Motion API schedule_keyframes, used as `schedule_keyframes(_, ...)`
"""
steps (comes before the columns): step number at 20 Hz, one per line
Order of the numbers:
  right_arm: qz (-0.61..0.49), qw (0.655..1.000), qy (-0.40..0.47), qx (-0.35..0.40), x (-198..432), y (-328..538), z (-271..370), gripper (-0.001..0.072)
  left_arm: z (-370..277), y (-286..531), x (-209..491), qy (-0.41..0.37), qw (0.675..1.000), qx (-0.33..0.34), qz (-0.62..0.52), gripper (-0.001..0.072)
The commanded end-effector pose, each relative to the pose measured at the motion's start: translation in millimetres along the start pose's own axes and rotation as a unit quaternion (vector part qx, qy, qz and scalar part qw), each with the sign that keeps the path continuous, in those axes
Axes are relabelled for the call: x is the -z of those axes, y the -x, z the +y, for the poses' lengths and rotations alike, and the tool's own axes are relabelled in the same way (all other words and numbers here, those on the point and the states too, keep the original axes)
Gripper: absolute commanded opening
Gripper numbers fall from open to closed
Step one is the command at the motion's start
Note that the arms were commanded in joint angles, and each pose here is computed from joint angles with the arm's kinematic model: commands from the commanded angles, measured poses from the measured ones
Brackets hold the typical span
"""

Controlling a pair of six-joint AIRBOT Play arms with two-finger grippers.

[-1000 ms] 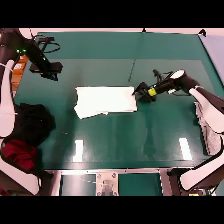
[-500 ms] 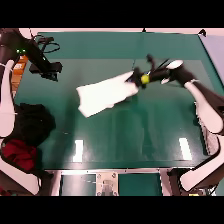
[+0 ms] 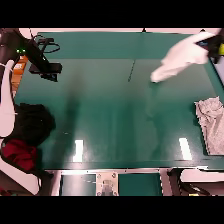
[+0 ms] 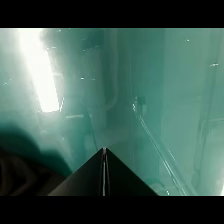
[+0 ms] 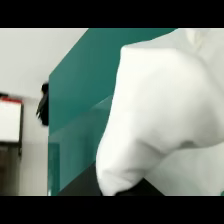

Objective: Fold the shirts.

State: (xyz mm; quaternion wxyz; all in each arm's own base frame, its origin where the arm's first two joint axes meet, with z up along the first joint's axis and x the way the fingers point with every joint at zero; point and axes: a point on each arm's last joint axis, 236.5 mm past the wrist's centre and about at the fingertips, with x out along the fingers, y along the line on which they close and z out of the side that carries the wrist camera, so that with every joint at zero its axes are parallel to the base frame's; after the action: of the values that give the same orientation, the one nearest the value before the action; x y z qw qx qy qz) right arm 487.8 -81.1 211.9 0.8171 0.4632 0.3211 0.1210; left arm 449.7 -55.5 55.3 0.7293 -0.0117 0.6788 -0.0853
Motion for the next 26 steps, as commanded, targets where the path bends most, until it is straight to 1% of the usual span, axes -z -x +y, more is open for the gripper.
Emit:
schedule_keyframes(1, -0.109, 0.992, -0.048, 0.046, -56, 97, -57, 0.0014, 0, 0, 0, 0.000, 1.000, 0.000, 0.000, 0.0019)
schedule_keyframes(4, -0.145, 0.982, -0.081, 0.090, -63, 157, -103, 0.0014, 0, 0, -1, 0.002, 1.000, 0.000, -0.001, 0.0019)
schedule_keyframes(8, -0.178, 0.963, -0.102, 0.174, -53, 221, -138, 0.0013, 0, 0, -1, 0.002, 1.000, 0.000, -0.001, 0.0019)
schedule_keyframes(12, -0.160, 0.945, -0.125, 0.256, -24, 252, -161, 0.0013, 0, 0, -1, 0.001, 1.000, 0.000, -0.001, 0.0019)
schedule_keyframes(16, -0.108, 0.896, -0.223, 0.369, 38, 273, -210, 0.0013, 0, 0, 0, 0.001, 1.000, 0.000, 0.001, 0.0019)
schedule_keyframes(19, -0.067, 0.841, -0.287, 0.453, 88, 295, -243, 0.0014, 0, 0, 0, 0.001, 1.000, 0.000, 0.001, 0.0019)
schedule_keyframes(21, -0.029, 0.818, -0.314, 0.481, 117, 299, -260, 0.0029, 0, 0, 0, 0.001, 1.000, 0.000, 0.000, 0.0019)
schedule_keyframes(22, -0.012, 0.810, -0.326, 0.487, 130, 298, -267, 0.0120, 0, 0, -1, 0.001, 1.000, 0.000, -0.002, 0.0019)
schedule_keyframes(23, 0.009, 0.801, -0.341, 0.492, 146, 295, -274, 0.0229, 0, 0, -2, 0.001, 1.000, 0.000, -0.004, 0.0019)
schedule_keyframes(25, 0.046, 0.785, -0.364, 0.499, 174, 289, -288, 0.0515, 0, 0, -2, 0.001, 1.000, 0.000, -0.005, 0.0019)
schedule_keyframes(26, 0.056, 0.778, -0.377, 0.499, 184, 286, -291, 0.0518, 0, 0, -2, 0.001, 1.000, 0.000, -0.005, 0.0019)
